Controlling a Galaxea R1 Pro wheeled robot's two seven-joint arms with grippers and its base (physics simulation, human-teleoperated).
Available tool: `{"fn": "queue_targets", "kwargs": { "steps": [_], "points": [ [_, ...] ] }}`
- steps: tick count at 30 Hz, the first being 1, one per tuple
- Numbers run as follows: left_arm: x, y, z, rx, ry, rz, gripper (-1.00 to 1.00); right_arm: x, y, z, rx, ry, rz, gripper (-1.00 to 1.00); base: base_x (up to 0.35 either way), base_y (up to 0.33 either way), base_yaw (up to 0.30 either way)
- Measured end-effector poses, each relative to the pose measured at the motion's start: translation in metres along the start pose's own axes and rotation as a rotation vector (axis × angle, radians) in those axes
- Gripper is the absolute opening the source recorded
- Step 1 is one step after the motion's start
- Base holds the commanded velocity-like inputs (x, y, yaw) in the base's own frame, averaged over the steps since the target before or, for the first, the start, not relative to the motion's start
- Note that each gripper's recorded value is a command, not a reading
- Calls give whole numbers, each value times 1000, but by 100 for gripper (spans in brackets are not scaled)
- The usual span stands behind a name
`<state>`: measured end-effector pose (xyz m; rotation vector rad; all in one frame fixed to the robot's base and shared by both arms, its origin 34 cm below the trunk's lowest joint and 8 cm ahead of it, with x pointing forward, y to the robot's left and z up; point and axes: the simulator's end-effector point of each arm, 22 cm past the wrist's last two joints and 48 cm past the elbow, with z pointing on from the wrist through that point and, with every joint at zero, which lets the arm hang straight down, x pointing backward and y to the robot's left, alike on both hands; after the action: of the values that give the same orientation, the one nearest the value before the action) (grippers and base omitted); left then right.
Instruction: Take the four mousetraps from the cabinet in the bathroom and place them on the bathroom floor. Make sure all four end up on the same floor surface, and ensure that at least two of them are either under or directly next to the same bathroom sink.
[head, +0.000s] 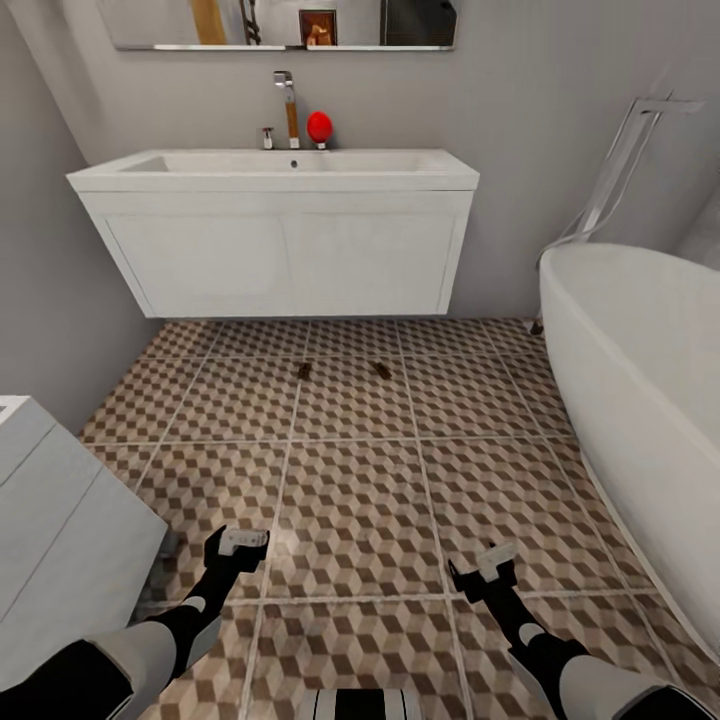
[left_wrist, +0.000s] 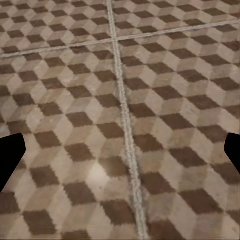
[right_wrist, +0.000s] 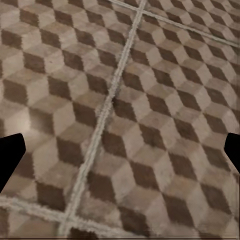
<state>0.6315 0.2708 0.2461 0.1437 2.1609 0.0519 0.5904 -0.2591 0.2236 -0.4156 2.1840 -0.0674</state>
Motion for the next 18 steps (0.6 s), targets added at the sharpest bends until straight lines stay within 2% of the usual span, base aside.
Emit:
{"fn": "queue_targets", "kwargs": {
  "steps": [9, 18],
  "points": [
    [-11, 1, -11, 2, 15, 0, 100, -14, -4, -10, -1, 6, 2, 100, 0, 0, 0],
    [-2, 4, -32, 2, 56, 2, 100, -29, -8, -20, -1, 12, 4, 100, 0, 0, 0]
  ]
}}
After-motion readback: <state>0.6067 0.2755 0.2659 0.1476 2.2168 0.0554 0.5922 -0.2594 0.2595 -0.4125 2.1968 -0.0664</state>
